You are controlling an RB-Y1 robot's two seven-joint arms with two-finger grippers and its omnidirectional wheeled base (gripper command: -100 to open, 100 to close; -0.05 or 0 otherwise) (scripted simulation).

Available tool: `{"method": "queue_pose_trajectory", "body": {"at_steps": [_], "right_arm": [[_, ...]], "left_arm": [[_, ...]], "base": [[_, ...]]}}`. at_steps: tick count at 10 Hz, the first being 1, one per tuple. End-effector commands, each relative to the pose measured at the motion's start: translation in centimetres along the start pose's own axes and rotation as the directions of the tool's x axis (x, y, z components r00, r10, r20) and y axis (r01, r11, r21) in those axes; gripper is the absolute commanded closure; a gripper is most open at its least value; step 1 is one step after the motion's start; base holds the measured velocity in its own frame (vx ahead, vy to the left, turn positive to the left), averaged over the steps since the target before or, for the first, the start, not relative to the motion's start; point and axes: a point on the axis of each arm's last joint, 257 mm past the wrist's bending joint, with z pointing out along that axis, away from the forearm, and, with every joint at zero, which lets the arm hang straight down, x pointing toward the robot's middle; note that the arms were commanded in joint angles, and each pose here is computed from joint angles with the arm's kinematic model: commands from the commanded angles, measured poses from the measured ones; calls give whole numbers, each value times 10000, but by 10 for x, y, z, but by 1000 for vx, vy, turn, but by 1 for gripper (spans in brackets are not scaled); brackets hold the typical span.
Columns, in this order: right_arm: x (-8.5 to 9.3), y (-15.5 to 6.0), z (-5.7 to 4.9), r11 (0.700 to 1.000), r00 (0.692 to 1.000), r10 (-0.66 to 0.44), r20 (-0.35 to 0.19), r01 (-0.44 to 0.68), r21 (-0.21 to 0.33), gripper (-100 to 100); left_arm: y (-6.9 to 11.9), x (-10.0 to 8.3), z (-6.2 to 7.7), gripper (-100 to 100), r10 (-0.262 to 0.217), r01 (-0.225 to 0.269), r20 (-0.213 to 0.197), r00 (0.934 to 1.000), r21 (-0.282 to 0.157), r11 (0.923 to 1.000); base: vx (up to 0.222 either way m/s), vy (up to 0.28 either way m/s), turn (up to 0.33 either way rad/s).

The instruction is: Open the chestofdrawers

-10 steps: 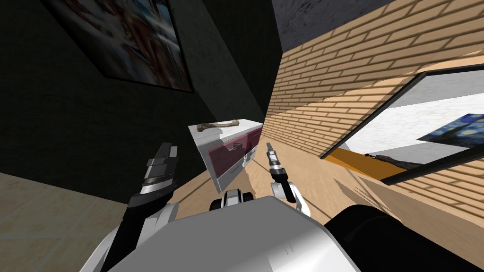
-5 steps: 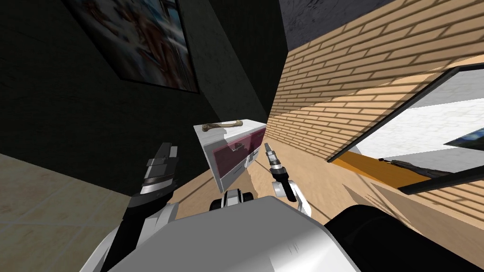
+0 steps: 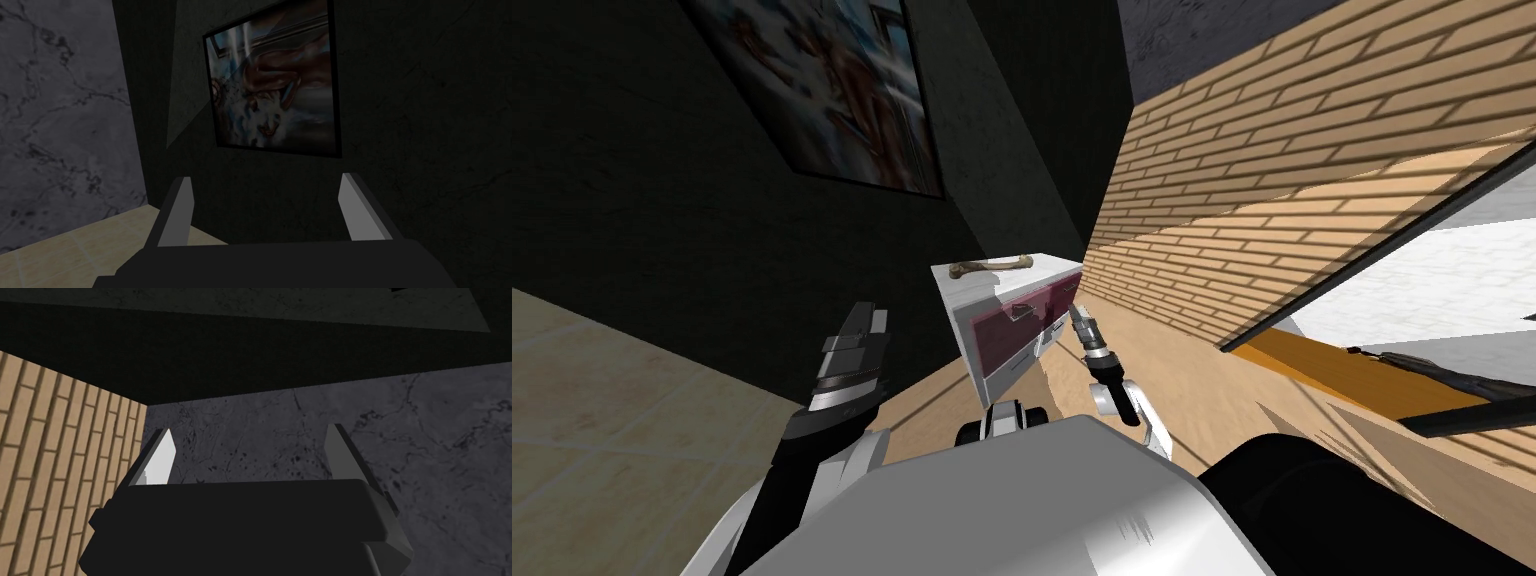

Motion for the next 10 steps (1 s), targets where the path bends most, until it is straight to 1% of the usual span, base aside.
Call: {"method": "queue_pose_trajectory", "body": {"at_steps": [1, 2, 3, 4, 5, 6, 7, 8, 9, 10], "right_arm": [[0, 3, 0, 9934, 9937, -1116, -67, 1113, -267, -100], [1, 5, 0, 9833, 9844, -1756, -105, 1749, -497, -100], [1, 5, 0, 9781, 9792, -2029, -91, 2022, -500, -100], [2, 6, 0, 9622, 9645, -2640, -107, 2626, -728, -100], [2, 6, 0, 9542, 9565, -2915, -86, 2902, -730, -100], [3, 7, -1, 9324, 9364, -3510, -85, 3486, -954, -100], [3, 7, -1, 9219, 9259, -3776, -57, 3754, -956, -100], [3, 7, -1, 9190, 9231, -3846, -50, 3824, -957, -100], [5, 8, -2, 8860, 8920, -4520, -19, 4487, -1173, -100], [5, 8, -2, 8754, 8815, -4721, 7, 4689, -1173, -100]], "left_arm": [[0, 0, 0, 0, -1, 1, 0, 10000, 0, 10000], [0, 0, 0, 0, 0, 0, 0, 10000, 0, 10000], [0, 0, 0, 0, -1, 1, 0, 10000, 0, 10000], [0, 0, 0, 0, 0, 0, 0, 10000, 0, 10000], [0, 0, 0, 0, 0, 0, 0, 10000, 0, 10000], [0, 0, 0, 0, 0, 0, 0, 10000, 0, 10000], [0, 0, 0, 0, 0, 0, 0, 10000, 0, 10000], [0, 0, 0, 0, 0, 0, 0, 10000, 0, 10000], [0, 0, 0, 0, 1, -1, 0, 10000, 0, 10000], [0, 0, 0, 0, 0, 0, 0, 10000, 0, 10000]], "base": [[23, 38, 54], [27, 46, 111], [26, 35, 55], [28, 43, 102], [24, 33, 67], [23, 43, 116], [27, 41, 70], [18, 17, -6], [21, 27, 130], [25, 24, 62]]}}
